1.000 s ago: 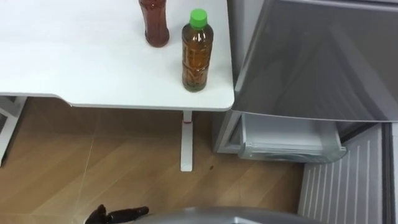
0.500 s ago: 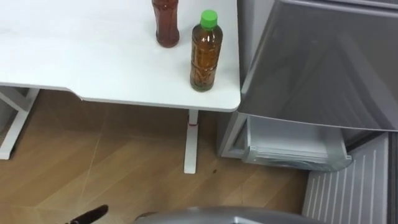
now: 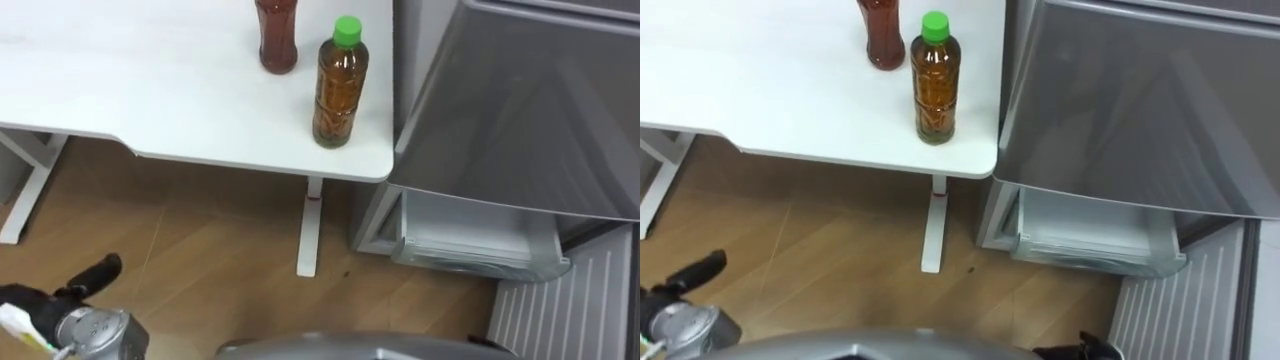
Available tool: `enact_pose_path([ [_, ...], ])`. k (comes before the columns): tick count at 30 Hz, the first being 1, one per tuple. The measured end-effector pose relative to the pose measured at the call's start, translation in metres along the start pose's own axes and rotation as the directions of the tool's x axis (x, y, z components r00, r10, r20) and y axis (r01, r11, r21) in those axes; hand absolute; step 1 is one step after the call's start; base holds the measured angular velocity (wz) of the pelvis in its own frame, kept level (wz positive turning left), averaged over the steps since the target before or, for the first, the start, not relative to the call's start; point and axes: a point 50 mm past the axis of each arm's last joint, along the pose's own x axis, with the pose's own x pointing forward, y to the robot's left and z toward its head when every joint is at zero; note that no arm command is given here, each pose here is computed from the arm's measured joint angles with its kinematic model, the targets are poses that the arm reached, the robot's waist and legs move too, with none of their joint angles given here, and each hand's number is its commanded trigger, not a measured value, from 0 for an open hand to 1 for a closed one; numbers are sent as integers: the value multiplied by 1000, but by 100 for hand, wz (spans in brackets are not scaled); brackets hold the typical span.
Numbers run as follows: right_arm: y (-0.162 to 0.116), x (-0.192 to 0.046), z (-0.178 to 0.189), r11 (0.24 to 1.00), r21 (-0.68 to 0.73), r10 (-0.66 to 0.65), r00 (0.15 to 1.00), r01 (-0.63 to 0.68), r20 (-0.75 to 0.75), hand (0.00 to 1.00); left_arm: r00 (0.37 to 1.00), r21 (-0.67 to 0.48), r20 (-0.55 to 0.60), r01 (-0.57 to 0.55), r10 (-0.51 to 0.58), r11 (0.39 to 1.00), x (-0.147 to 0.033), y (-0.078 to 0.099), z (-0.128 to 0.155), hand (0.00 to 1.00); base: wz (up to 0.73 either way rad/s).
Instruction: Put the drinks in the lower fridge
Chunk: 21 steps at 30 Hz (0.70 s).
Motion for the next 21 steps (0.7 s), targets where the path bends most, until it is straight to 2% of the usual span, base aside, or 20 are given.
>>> enact_pose_path([
  [3, 0, 0, 1, 1000, 2, 9, 1000, -9, 2, 0, 989, 5, 143, 27, -27, 1000, -5, -11, 25, 0, 13],
  [5, 1, 0, 3, 1000, -2, 10, 1000, -10, 12, 0, 958, 6, 279, 62, -61, 998, -11, -18, 49, 0, 2],
  [9, 1, 0, 4, 1000, -18, 22, 1000, -22, 21, 0, 898, -58, 429, 135, -98, 989, -26, -26, 83, 0, 5],
  [12, 2, 1, 5, 999, -23, 24, 999, -23, 37, 0, 812, -74, 572, 189, -113, 979, -42, -29, 113, 0, 0],
  [14, 2, 1, 6, 999, -28, 31, 999, -30, 44, 0, 733, -101, 672, 231, -105, 968, -56, -27, 137, 0, 0],
  [15, 2, 1, 6, 999, -28, 32, 998, -31, 46, 0, 715, -110, 692, 243, -101, 964, -59, -26, 142, 0, 0],
  [17, 2, 1, 7, 999, -29, 34, 998, -32, 57, 0, 636, -127, 767, 280, -85, 952, -71, -21, 161, 0, 0],
  [21, 3, 1, 9, 998, -39, 46, 997, -43, 65, 0, 549, -120, 830, 350, -100, 929, -89, -23, 177, 0, -1],
])
